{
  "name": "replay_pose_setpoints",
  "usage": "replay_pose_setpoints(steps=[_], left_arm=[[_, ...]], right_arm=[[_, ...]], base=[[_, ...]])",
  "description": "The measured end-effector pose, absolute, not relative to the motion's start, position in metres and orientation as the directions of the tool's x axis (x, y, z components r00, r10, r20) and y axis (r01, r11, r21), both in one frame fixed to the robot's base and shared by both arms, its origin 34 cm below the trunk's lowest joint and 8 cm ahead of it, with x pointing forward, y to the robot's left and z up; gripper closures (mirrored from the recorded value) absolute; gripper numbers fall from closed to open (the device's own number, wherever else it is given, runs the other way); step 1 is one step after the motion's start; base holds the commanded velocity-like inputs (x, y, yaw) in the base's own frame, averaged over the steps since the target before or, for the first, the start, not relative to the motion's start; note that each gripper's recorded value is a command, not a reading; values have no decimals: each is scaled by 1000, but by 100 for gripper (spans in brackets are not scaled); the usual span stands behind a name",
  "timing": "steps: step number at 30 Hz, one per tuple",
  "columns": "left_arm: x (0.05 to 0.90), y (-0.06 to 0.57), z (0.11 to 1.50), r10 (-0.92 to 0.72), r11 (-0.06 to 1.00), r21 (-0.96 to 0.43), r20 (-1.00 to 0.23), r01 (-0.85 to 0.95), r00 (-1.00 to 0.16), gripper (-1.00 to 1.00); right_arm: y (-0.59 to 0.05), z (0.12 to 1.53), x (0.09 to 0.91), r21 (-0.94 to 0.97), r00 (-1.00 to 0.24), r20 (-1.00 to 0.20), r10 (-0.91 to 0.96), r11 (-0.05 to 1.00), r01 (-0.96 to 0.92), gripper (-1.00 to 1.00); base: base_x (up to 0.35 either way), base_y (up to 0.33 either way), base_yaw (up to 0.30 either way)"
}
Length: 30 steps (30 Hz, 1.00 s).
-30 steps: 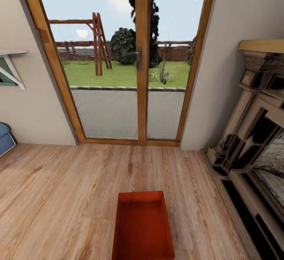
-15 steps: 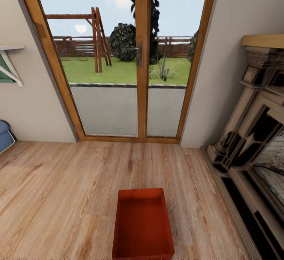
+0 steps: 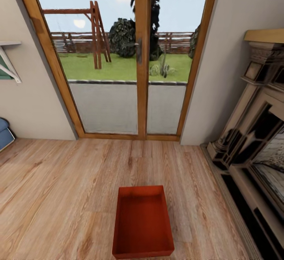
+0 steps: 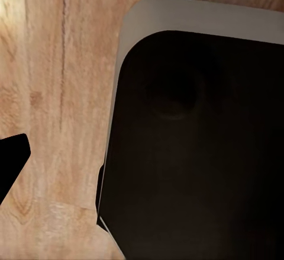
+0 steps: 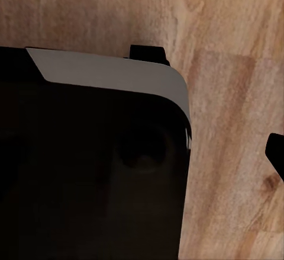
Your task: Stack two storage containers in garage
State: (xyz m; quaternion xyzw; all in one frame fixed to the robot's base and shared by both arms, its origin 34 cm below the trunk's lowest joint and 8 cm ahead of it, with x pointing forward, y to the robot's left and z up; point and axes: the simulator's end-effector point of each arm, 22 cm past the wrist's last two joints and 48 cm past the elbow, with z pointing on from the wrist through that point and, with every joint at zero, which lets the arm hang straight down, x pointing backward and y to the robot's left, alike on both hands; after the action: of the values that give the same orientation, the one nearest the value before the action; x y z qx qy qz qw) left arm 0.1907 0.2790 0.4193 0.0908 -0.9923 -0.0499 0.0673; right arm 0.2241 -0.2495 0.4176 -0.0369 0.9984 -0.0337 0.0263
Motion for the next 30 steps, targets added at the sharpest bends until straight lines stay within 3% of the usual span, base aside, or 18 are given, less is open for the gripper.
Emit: replay_pose_setpoints(steps=[30], left_arm=[[172,279,417,-187,979,120,171,-168,-967,-100]], right_arm=[[-250,414,205,-67,-997,-2,-76,995,-76,-100]], base=[[0,0,0]])
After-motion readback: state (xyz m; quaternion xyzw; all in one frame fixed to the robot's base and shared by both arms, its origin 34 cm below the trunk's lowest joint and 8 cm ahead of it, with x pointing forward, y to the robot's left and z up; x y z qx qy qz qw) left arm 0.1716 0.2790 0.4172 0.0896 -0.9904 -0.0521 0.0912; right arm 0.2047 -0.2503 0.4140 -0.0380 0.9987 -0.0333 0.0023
